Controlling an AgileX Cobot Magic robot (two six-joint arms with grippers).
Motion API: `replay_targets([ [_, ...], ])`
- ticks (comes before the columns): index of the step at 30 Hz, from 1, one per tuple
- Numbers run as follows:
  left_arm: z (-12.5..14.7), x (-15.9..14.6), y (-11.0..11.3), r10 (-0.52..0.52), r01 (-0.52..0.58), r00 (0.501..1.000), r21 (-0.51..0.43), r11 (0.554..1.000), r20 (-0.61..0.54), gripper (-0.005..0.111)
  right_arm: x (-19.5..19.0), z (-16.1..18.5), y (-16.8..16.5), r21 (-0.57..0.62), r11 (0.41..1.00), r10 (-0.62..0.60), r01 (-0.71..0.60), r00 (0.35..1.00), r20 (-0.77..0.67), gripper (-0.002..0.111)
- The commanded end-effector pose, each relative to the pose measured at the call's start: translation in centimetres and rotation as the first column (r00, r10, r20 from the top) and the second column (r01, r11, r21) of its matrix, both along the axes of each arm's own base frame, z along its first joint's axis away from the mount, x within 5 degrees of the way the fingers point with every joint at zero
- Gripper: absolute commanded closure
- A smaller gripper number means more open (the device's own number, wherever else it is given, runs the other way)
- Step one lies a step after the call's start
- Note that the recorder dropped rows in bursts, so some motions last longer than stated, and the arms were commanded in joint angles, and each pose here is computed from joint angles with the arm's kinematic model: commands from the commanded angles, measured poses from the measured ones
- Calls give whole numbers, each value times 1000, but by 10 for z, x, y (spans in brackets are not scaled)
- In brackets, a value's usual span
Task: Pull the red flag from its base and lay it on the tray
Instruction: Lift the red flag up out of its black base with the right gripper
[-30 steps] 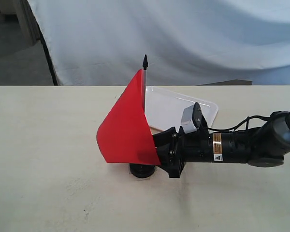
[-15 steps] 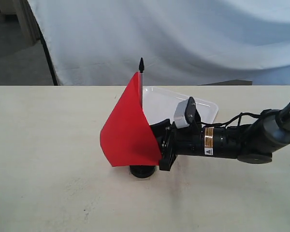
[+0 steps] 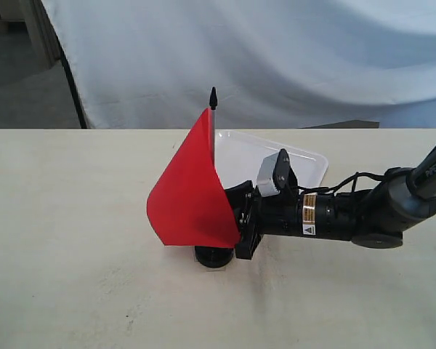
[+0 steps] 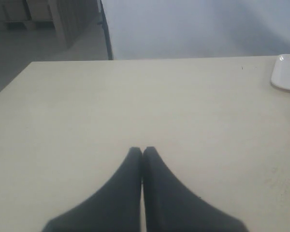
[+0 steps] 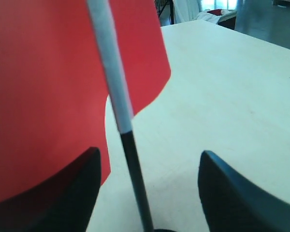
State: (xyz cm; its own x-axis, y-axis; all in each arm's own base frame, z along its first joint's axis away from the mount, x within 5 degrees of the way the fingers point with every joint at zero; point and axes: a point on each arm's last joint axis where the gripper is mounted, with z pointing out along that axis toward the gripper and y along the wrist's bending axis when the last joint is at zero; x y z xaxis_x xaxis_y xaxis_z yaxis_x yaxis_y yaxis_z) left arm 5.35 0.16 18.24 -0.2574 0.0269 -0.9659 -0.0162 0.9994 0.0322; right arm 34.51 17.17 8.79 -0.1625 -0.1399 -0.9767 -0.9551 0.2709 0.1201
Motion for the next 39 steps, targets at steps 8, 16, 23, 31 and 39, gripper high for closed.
replay_targets([
  [8,0,0,0,-2,2,1000,-2,1000,4,107,2,-2,4,0,1000,-12,12,998,69,64],
  [16,0,0,0,-2,2,1000,-2,1000,4,107,2,-1,5,7,1000,-9,8,997,82,109],
  [23,0,0,0,-2,2,1000,-2,1000,4,107,5,26,4,31,999,-43,42,999,25,109],
  [31,0,0,0,-2,2,1000,-2,1000,4,107,21,83,-12,-179,938,-283,296,955,92,109],
  [39,0,0,0,-2,2,1000,-2,1000,4,107,58,114,-49,-495,604,-545,625,777,316,109],
])
